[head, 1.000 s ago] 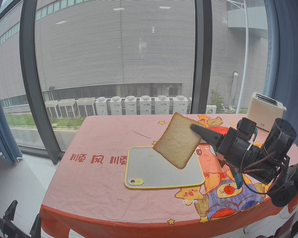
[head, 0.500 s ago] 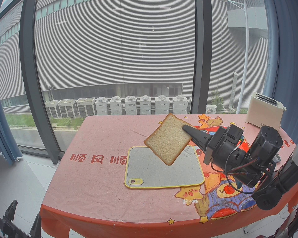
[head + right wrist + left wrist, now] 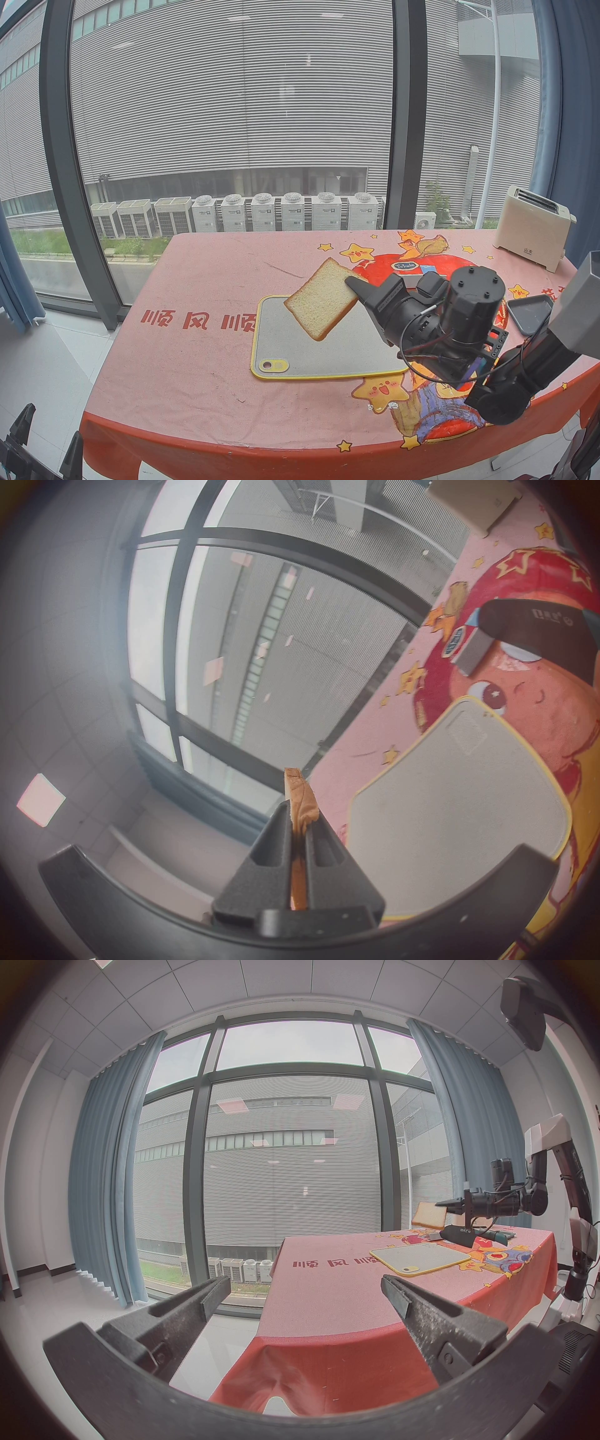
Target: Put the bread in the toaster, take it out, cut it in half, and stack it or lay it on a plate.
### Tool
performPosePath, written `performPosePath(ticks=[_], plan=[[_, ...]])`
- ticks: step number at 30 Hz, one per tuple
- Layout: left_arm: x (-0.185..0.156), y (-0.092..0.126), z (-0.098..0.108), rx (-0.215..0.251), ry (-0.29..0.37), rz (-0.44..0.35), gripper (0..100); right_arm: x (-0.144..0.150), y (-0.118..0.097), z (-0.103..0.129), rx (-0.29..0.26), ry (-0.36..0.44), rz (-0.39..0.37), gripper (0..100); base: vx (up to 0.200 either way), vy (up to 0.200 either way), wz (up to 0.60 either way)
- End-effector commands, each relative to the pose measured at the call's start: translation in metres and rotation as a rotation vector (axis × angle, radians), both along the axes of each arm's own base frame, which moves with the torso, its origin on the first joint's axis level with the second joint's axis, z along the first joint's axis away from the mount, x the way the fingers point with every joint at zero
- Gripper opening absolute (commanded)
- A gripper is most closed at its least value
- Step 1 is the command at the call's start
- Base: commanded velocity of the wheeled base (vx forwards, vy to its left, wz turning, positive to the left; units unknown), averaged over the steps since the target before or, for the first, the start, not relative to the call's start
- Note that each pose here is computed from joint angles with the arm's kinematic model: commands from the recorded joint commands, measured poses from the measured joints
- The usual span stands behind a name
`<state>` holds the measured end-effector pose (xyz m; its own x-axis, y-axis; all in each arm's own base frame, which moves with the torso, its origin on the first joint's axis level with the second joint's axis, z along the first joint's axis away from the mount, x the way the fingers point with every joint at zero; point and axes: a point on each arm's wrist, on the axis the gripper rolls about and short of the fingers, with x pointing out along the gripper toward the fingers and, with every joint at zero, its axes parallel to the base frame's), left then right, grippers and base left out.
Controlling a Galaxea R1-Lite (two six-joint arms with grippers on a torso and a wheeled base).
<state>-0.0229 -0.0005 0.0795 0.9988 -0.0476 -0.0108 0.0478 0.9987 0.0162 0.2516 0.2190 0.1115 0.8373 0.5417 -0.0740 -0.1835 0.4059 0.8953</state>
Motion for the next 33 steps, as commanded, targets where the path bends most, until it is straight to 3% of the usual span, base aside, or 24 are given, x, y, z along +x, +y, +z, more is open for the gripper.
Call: performPosePath(ticks=[1,13,33], plan=[[0.001,0.0,-0.004,0.0,0.008,0.0,100,0.017,0.011,-0.004,-0.024,0.02,-0.079,0,0.0,0.0,0.0],[0.001,0.0,-0.004,0.0,0.008,0.0,100,0.024,0.017,-0.049,-0.126,0.101,-0.135,0,0.0,0.0,0.0],[0.001,0.0,-0.004,0.0,0.009,0.0,100,0.018,0.011,-0.051,-0.161,0.084,-0.134,0,0.0,0.0,0.0]])
